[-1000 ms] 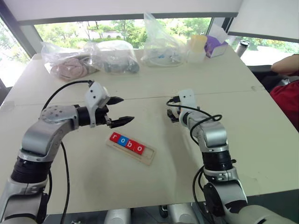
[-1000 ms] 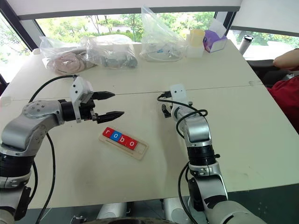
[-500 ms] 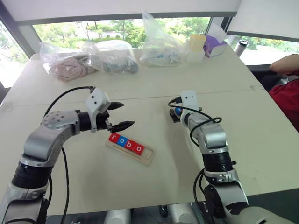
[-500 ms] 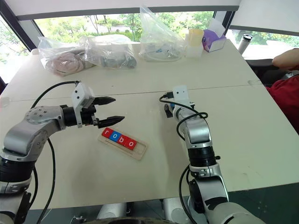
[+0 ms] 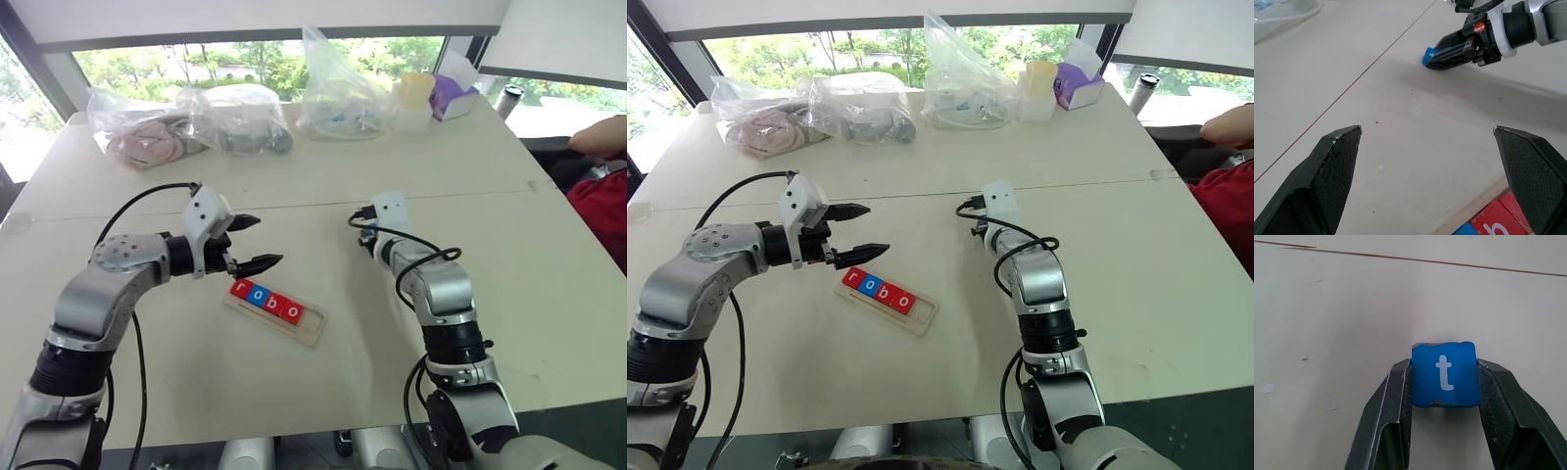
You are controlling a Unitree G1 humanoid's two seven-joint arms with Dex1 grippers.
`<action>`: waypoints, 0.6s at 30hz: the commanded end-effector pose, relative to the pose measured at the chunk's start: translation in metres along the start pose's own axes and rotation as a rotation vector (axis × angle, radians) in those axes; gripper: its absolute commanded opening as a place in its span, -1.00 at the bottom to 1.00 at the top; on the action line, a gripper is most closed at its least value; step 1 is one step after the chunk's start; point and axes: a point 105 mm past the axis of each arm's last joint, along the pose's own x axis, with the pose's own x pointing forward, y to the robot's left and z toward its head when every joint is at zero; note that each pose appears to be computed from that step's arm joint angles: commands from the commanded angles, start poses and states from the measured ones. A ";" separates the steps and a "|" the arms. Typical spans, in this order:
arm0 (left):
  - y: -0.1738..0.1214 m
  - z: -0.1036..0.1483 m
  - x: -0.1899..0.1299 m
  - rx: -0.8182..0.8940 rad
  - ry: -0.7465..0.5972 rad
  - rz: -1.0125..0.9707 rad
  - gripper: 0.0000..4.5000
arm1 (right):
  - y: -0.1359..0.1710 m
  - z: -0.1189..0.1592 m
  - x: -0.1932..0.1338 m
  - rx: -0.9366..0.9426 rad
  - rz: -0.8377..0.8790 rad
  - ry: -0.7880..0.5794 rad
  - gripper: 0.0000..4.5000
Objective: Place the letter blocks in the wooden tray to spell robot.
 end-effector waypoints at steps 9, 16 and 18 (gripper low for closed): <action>-0.003 0.011 0.014 0.047 -0.038 -0.061 1.00 | -0.026 -0.041 -0.070 0.203 -0.203 0.136 -0.28; -0.003 0.013 0.019 0.055 -0.039 -0.087 1.00 | -0.016 -0.053 -0.065 0.267 -0.169 0.187 0.39; -0.004 0.012 0.018 0.054 -0.036 -0.091 1.00 | -0.018 -0.048 -0.067 0.250 -0.170 0.176 0.84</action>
